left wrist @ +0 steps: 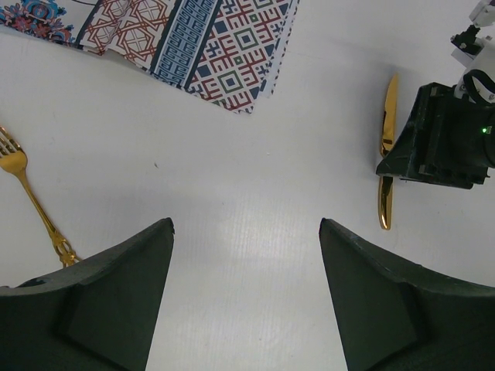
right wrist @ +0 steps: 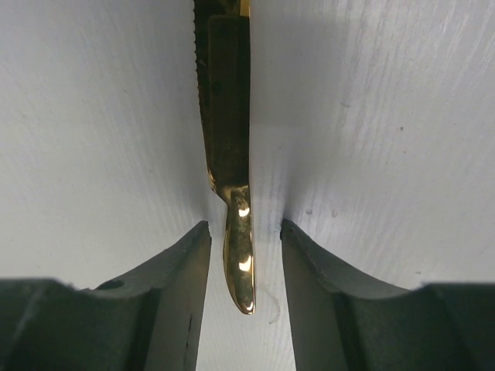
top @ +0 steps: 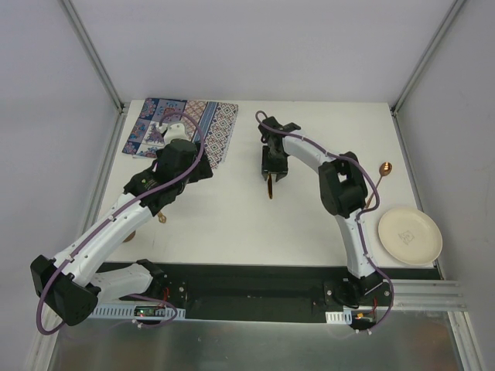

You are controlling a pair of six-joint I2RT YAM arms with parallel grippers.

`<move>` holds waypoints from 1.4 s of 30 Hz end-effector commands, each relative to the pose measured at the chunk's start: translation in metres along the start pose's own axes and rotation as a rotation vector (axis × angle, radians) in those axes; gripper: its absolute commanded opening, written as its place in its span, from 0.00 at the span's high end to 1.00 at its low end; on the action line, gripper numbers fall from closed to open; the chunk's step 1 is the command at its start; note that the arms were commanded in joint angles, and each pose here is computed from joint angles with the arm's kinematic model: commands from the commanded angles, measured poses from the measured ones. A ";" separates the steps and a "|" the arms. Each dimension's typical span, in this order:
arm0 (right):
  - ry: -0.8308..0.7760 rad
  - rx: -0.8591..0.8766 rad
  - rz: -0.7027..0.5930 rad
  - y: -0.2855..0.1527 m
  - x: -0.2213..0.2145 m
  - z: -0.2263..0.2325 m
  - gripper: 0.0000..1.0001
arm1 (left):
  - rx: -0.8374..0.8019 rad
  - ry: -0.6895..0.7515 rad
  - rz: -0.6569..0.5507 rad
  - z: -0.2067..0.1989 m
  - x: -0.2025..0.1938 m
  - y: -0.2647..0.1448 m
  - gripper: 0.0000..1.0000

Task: Set the dinner table for one person
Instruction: Move the knife to the corner of the board.

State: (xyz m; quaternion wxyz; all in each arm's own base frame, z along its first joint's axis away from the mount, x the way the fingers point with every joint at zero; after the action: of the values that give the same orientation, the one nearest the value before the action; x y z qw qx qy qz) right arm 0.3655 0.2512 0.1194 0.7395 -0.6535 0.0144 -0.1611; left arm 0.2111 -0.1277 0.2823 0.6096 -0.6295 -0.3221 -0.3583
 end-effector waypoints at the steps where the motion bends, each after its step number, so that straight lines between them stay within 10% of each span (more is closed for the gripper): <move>1: 0.021 0.004 0.021 0.009 0.001 0.009 0.60 | -0.002 0.001 -0.026 0.003 0.005 -0.003 0.25; 15: -0.027 -0.144 0.039 0.018 0.009 0.008 0.99 | 0.031 0.006 -0.049 0.009 0.005 -0.007 0.24; 42: 0.236 -0.236 -0.076 -0.004 0.066 -0.098 0.99 | 0.010 0.009 -0.045 0.007 0.006 -0.007 0.24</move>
State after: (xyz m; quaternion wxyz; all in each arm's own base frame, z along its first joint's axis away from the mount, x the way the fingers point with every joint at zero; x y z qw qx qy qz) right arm 0.4017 0.1503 0.1183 0.6624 -0.7024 0.0966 -0.2420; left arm 0.2070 -0.1234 0.2891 0.6049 -0.6240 -0.3305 -0.3680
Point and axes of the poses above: each gripper's point midway between its finger pads, its own y axis out along the fingers, its own z axis along the line the jaws close on, x = y × z, the point moved 10 cm from there along -y, back along the fingers, and after that the axes turned 15 degrees about y, right-handed, at the moved point
